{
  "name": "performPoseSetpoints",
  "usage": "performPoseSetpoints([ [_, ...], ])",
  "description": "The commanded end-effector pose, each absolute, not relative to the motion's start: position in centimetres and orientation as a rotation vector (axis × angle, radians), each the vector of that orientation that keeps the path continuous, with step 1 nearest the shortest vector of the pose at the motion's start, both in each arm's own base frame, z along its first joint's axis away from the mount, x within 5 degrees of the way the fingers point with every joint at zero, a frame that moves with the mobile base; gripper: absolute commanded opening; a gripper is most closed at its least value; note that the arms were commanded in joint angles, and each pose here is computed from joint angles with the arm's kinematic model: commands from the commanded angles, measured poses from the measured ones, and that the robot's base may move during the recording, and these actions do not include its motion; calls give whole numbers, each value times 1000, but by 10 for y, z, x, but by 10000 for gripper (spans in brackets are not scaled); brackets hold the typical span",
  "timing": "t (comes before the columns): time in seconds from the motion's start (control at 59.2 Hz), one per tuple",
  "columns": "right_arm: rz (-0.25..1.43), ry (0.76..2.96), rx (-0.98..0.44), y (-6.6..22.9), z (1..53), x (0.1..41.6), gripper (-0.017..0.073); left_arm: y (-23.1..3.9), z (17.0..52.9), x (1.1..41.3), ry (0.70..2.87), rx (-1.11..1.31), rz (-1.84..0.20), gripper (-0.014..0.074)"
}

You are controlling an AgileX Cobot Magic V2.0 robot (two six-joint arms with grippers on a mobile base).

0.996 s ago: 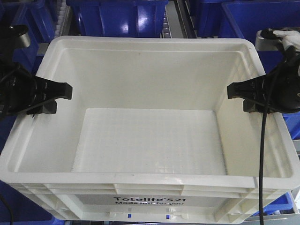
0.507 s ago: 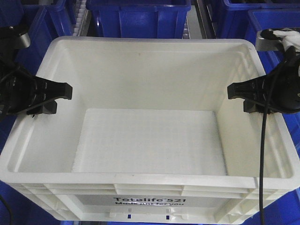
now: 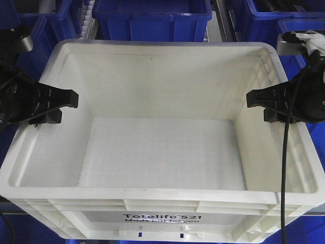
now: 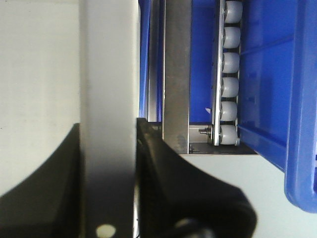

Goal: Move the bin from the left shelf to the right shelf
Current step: 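Carry the crate with both grippers up to the other shelf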

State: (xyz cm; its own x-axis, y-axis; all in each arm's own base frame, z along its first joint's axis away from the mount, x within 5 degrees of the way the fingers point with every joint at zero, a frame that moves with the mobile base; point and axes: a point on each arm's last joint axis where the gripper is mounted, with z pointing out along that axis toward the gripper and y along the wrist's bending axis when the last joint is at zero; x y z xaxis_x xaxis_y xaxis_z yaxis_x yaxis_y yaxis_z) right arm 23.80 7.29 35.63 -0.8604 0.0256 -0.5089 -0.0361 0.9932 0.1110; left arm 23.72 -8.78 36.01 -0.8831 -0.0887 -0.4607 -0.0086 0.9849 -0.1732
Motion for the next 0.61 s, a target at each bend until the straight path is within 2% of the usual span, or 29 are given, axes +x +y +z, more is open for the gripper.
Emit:
performPoseSetpoints([
  [0.0,133,2417,-11,65,385,239,0,-82,384,233,2507,-34,-218,-6],
  [0.591,133,2417,-11,65,385,239,0,-82,384,233,2507,-34,-218,-6],
])
